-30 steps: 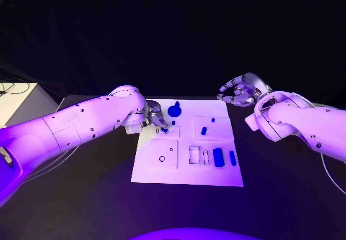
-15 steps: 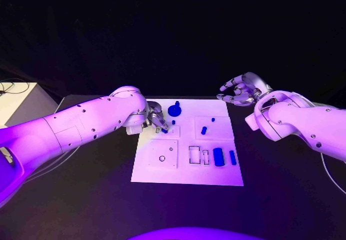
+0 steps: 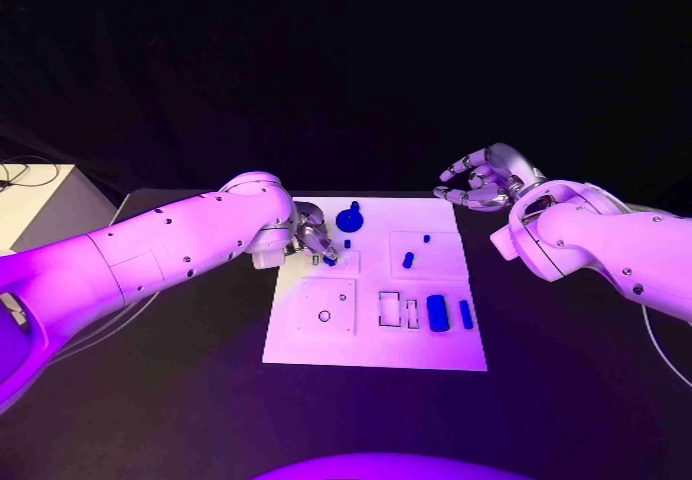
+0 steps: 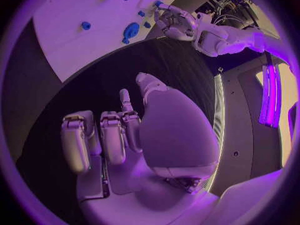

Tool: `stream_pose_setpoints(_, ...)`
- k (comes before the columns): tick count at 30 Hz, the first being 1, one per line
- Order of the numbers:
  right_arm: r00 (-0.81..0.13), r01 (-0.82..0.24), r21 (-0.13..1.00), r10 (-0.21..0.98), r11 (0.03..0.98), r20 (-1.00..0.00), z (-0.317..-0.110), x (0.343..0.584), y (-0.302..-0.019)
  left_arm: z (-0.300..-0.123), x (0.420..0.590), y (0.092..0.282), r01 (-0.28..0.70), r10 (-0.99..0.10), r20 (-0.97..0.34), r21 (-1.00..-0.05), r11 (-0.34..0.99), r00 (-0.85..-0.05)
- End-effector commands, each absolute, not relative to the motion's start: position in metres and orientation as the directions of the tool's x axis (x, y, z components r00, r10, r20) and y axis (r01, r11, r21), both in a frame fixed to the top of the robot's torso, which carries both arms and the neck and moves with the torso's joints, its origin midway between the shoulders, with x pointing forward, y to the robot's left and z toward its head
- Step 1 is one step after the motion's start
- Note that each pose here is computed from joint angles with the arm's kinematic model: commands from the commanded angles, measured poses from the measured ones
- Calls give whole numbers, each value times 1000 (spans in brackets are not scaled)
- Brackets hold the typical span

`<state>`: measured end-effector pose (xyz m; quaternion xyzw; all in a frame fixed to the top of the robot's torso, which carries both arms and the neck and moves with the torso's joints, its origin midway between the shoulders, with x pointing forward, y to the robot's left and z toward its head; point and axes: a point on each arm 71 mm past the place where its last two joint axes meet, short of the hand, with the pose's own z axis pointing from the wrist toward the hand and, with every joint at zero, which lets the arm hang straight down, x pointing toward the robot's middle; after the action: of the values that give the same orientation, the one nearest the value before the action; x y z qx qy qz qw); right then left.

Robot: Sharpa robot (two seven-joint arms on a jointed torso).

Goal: Assemble the parts on the task board

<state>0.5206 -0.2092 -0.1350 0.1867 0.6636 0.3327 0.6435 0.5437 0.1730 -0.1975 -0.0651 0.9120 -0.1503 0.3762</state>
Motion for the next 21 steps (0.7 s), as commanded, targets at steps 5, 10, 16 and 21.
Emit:
stream_pose_setpoints(5,-97,-190,675,670,713,-736,-134,520,-209,-197,541,171,-8,-254,-673,-346,938,-695)
stream_pose_setpoints(10,-96,-189,675,670,713,-736,-134,520,-210,-195,538,172,-12,-276,-675,-368,930,-684)
stream_pose_setpoints(16,-96,-189,674,670,714,-736,-134,520,-210,-191,538,175,-31,-323,-684,-402,915,-654)
stream_pose_setpoints(21,-96,-187,674,669,715,-737,-135,520,-210,-189,538,176,-40,-349,-690,-421,906,-634)
